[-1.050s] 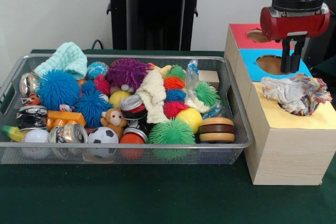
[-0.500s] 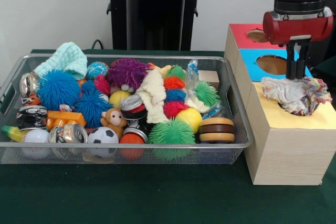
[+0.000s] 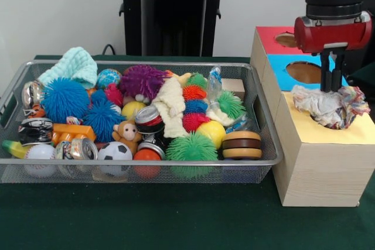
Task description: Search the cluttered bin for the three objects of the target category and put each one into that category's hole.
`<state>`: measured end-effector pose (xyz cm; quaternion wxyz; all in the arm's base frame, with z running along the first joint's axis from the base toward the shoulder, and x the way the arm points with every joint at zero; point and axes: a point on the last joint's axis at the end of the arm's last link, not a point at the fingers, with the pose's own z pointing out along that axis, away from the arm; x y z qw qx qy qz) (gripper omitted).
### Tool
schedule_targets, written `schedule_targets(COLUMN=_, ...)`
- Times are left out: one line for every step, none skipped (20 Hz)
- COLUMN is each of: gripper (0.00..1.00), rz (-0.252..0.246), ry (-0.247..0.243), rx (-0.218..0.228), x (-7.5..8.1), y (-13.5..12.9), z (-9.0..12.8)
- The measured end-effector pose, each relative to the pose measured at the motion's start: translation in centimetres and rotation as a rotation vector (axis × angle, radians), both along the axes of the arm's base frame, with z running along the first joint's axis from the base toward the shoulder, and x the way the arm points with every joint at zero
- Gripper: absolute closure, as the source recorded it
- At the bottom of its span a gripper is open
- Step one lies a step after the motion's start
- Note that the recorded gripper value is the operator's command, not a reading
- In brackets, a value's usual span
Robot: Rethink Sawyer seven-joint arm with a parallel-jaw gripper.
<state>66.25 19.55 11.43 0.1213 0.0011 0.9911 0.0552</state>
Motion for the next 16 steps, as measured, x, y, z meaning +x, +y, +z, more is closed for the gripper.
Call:
schedule_targets(gripper=1.00, rz=0.000, ry=0.003, rx=0.000, x=-0.1, y=0.0, z=-0.1)
schedule_targets(gripper=1.00, rz=0.001, ry=0.006, rx=0.000, x=-0.2, y=0.1, z=-0.3)
schedule_targets(gripper=1.00, rz=0.001, ry=0.009, rx=0.000, x=-0.3, y=0.1, z=-0.5)
schedule_targets(gripper=1.00, rz=0.001, ry=0.015, rx=0.001, x=-0.4, y=0.2, z=-0.7)
schedule_targets(gripper=1.00, rz=0.003, ry=0.018, rx=0.001, x=-0.6, y=0.3, z=-0.9)
schedule_targets(gripper=1.00, rz=0.003, ry=0.020, rx=0.001, x=-0.6, y=0.3, z=-0.9)
schedule_targets(gripper=1.00, rz=0.004, ry=0.022, rx=0.002, x=-0.7, y=0.4, z=-1.0)
schedule_targets(gripper=1.00, rz=0.005, ry=0.024, rx=0.002, x=-0.8, y=0.5, z=-1.1)
schedule_targets(gripper=1.00, rz=0.007, ry=0.025, rx=0.002, x=-0.9, y=0.7, z=-1.2)
schedule_targets(gripper=1.00, rz=0.009, ry=0.026, rx=0.002, x=-0.9, y=0.7, z=-1.2)
schedule_targets(gripper=1.00, rz=0.011, ry=0.027, rx=0.002, x=-1.0, y=0.9, z=-1.2)
schedule_targets(gripper=1.00, rz=0.012, ry=0.027, rx=0.003, x=-1.0, y=1.1, z=-1.2)
schedule_targets(gripper=1.00, rz=0.013, ry=0.027, rx=0.003, x=-1.1, y=1.3, z=-1.2)
schedule_targets(gripper=1.00, rz=0.015, ry=0.029, rx=0.005, x=-1.1, y=1.5, z=-1.3)
schedule_targets(gripper=1.00, rz=0.015, ry=0.029, rx=0.006, x=-1.2, y=1.6, z=-1.3)
schedule_targets(gripper=1.00, rz=0.014, ry=0.030, rx=0.007, x=-1.2, y=1.7, z=-1.3)
